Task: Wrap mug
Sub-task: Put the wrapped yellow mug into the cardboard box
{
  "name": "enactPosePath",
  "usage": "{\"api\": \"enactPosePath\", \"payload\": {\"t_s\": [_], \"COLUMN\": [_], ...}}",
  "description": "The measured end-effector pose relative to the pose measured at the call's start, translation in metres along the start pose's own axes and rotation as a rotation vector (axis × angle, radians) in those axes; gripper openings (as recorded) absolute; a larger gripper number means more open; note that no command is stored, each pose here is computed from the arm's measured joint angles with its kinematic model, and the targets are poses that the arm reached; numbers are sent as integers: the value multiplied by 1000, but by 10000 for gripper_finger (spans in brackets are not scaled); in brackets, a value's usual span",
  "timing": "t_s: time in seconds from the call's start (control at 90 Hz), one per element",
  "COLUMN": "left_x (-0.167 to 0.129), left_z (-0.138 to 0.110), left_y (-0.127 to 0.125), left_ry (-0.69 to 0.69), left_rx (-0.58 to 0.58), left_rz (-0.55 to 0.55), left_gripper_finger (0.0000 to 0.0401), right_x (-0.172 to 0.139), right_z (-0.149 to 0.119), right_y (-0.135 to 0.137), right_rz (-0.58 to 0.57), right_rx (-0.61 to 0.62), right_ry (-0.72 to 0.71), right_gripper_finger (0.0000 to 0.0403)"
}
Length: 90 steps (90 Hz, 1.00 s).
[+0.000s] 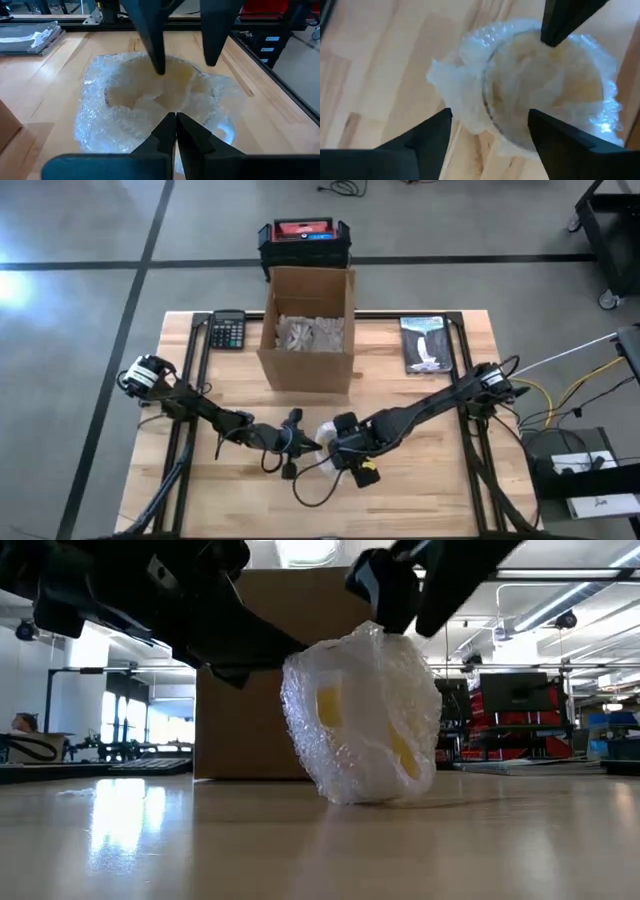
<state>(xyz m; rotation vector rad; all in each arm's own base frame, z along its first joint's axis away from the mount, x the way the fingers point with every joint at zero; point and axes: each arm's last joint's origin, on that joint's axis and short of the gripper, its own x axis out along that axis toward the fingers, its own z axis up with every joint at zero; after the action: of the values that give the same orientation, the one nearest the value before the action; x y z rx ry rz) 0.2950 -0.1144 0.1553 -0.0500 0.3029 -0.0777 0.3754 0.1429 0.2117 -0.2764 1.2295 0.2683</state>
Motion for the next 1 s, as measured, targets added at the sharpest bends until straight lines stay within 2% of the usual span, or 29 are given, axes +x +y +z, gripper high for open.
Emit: {"api": "enactPosePath", "payload": {"t_s": [0.144,0.356,0.467,0.589,0.644,0.689,0.844,1.0], "left_x": [-1,-4,-3,-3,-5,-9,-32,-72], "left_z": [2,9,14,21,27,33,58,74], "left_y": [0,0,-1,-2,-3,-3,-2,-7], "left_ry": [-6,-40,-49,-14,19,54,185,281], "left_rx": [-3,-21,-24,-13,-3,7,15,-23], "left_rz": [-1,-7,-8,-2,3,9,26,63], "left_gripper_finger": [0,0,0,0,0,0,0,0], "right_x": [17,44,49,49,46,43,13,-34], "right_z": [-2,-6,-6,-7,-8,-9,-4,3], "right_y": [-1,0,0,0,1,0,0,2], "right_rz": [-52,-79,-78,-77,-77,-83,-86,-54], "right_rx": [-67,-152,-162,-162,-164,-168,-162,-172], "right_ry": [33,108,121,126,130,138,70,-32], "right_gripper_finger": [243,196,149,65,26,13,20,7]}}
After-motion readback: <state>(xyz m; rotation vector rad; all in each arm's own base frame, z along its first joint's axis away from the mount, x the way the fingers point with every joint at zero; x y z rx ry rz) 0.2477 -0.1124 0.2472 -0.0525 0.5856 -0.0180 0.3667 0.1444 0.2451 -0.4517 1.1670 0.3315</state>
